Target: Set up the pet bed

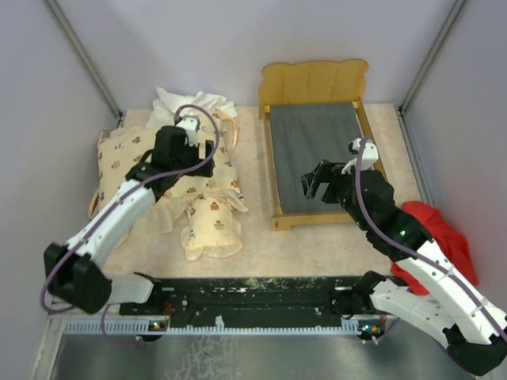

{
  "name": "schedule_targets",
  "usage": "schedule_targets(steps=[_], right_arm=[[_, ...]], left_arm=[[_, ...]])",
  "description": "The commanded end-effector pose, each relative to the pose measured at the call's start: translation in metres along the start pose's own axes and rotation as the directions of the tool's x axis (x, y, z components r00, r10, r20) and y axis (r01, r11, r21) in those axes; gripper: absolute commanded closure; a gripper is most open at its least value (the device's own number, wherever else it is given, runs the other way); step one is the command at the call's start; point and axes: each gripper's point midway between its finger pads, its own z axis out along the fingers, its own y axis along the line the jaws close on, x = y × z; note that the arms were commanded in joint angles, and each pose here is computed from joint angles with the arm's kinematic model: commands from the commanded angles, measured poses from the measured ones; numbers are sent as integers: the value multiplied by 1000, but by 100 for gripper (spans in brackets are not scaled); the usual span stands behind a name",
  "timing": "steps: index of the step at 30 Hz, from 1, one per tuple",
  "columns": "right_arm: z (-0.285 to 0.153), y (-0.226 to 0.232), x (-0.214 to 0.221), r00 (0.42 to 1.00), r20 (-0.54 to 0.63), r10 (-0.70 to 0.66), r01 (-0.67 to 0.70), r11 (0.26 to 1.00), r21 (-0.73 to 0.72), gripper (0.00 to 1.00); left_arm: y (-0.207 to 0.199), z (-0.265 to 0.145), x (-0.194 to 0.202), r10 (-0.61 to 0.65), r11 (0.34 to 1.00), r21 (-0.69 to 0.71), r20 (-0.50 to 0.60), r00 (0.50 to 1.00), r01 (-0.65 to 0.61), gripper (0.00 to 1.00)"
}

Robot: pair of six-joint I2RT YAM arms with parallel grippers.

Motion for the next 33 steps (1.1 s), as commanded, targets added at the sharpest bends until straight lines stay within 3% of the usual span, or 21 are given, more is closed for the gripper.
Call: schedule_targets(steps=[1,5,7,8,11,13,18,23,27,31,33], right_arm=[[-5,11,-18,997,81,11,-6,998,-58,10],[-7,11,-14,997,75,-3,9,997,-72,10],[-7,12,-11,998,68,-11,16,997,-82,10],[-7,12,-9,998,65,-21,26,996,-88,10],[-8,18,-5,997,63,-33,41,991,-130,11],[-7,21,-3,998,64,-24,34,988,-154,13],[0,36,-9,989,75,128,-110,973,-202,18],[9,70,-35,967,112,229,-182,929,-323,24],[14,110,-60,946,147,290,-183,849,-496,24],[14,149,-86,940,190,284,-112,782,-613,11],[13,161,-93,937,219,271,-77,774,-628,10]], left_arm=[[16,33,17,65,990,-111,-148,987,-82,1],[34,78,67,85,964,-212,-322,943,-159,1],[45,89,92,79,944,-259,-429,900,-206,6],[46,92,102,78,939,-261,-472,878,-224,15],[38,93,95,76,954,-221,-480,874,-204,78],[19,84,63,58,979,-154,-407,912,-131,99],[-32,23,-55,-47,995,89,-69,996,53,100],[-65,-50,-138,-205,938,317,181,962,140,100],[-90,-97,-181,-336,850,497,258,906,174,100],[-110,-124,-207,-441,749,635,265,857,189,100],[-115,-126,-213,-475,718,666,256,842,202,100]])
